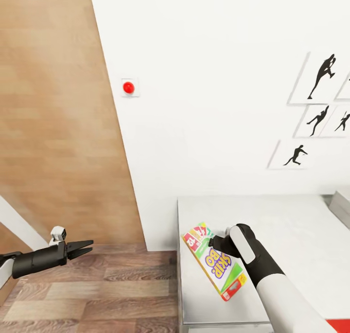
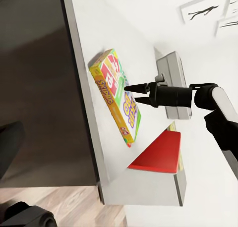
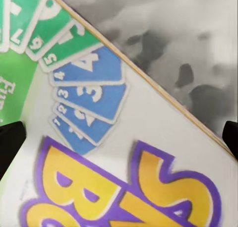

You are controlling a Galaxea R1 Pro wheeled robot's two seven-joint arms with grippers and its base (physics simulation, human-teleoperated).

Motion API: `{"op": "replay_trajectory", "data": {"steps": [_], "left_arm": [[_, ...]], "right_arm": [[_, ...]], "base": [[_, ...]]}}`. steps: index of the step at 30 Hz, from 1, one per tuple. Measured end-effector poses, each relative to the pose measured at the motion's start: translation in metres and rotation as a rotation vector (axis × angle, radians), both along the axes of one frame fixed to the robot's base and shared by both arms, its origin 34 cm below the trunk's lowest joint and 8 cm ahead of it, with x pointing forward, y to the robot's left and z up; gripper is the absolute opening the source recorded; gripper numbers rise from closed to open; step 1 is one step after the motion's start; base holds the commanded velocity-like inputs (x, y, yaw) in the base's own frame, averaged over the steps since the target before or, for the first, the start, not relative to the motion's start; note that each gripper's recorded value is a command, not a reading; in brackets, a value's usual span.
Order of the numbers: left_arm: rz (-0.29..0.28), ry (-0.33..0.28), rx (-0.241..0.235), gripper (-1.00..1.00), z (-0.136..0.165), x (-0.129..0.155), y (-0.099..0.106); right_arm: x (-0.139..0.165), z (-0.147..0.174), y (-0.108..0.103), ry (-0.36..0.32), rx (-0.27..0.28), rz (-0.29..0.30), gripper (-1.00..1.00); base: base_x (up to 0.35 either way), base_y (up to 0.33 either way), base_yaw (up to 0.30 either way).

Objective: Put all the toys in the child's room - the three board games (two on the bed and one on the table), the two jigsaw puzzles on the table, and the tennis ball on the table - inside the toy box on the table in the child's room.

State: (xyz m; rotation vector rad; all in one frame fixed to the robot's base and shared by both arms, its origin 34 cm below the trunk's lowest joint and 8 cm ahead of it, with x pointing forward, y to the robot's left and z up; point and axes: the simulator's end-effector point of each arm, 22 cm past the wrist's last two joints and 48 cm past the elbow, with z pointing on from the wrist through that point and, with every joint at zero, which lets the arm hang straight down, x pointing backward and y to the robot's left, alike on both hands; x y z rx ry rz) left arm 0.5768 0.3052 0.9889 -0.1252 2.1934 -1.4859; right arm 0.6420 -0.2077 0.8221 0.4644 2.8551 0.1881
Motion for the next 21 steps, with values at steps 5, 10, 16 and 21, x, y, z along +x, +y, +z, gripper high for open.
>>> {"op": "replay_trajectory", "data": {"steps": [5,10,16,21], "left_arm": [[0.000,0.000,0.000,1.00,-0.0001,-0.0001,0.0000],[0.000,0.000,0.000,1.00,-0.0001,-0.0001,0.0000],[0.000,0.000,0.000,1.00,-0.0001,-0.0001,0.0000],[0.000,0.000,0.000,1.00,-0.0001,-0.0001,0.0000]], "right_arm": [[0.0000,0.0000,-0.0003,0.000,-0.001,0.000,1.00],[0.0000,0.0000,-0.0006,0.000,-0.001,0.000,1.00],[-0.0001,0.0001,-0.0002,0.000,-0.001,0.001,1.00],[-0.0001,0.0001,-0.0008,-0.001,-0.001,0.000,1.00]], "base": [[-0.001,0.068,0.000],[0.000,0.174,0.000],[0.000,0.058,0.000],[0.000,0.125,0.000]]}}
